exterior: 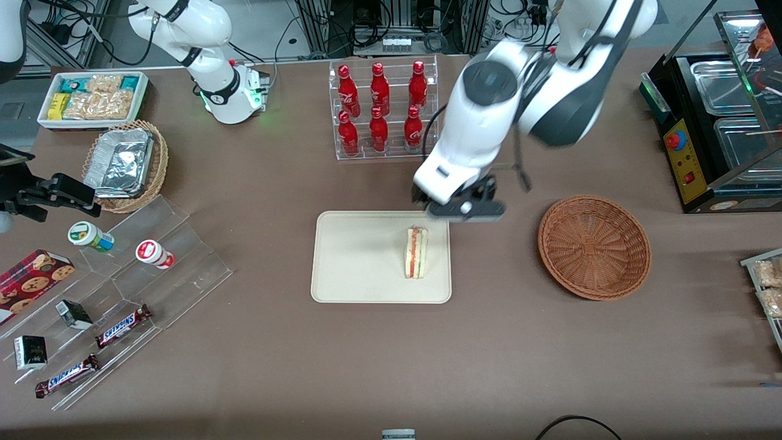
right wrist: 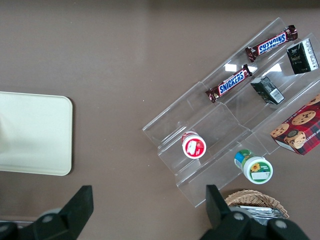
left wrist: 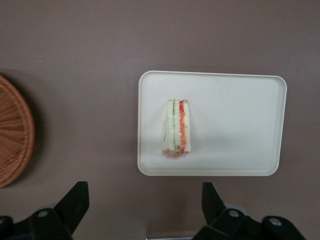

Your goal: Place sandwich from basket to tray

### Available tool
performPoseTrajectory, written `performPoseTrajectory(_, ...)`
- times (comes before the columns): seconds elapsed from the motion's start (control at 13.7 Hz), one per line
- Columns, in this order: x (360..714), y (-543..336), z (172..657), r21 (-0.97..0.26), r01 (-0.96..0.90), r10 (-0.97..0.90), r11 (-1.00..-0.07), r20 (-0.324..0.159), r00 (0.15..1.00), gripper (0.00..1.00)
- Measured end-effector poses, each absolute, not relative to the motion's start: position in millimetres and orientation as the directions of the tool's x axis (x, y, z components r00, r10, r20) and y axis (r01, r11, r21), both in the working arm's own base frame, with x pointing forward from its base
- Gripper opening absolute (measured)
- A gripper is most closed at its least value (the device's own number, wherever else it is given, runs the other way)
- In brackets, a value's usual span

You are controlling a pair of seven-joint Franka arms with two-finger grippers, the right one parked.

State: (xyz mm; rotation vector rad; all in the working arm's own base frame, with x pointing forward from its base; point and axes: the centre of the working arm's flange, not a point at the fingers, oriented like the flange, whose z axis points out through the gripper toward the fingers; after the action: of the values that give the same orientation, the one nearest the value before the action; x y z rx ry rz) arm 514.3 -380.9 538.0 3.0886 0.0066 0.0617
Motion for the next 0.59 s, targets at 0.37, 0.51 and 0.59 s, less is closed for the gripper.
performPoseTrajectory(0.37,497.6,-276.0,628.1,0.006,-0.089,-0.089,-0.996,0.021,0.996,1.0)
performPoseTrajectory(0.51,502.0,-230.5,644.2,-0.003,-0.107,-0.107,-0.994,0.011,0.994,1.0)
performPoseTrajectory(0.59,503.5,-207.9,650.2,-0.007,-0.114,-0.114,-0.993,0.001,0.993,1.0)
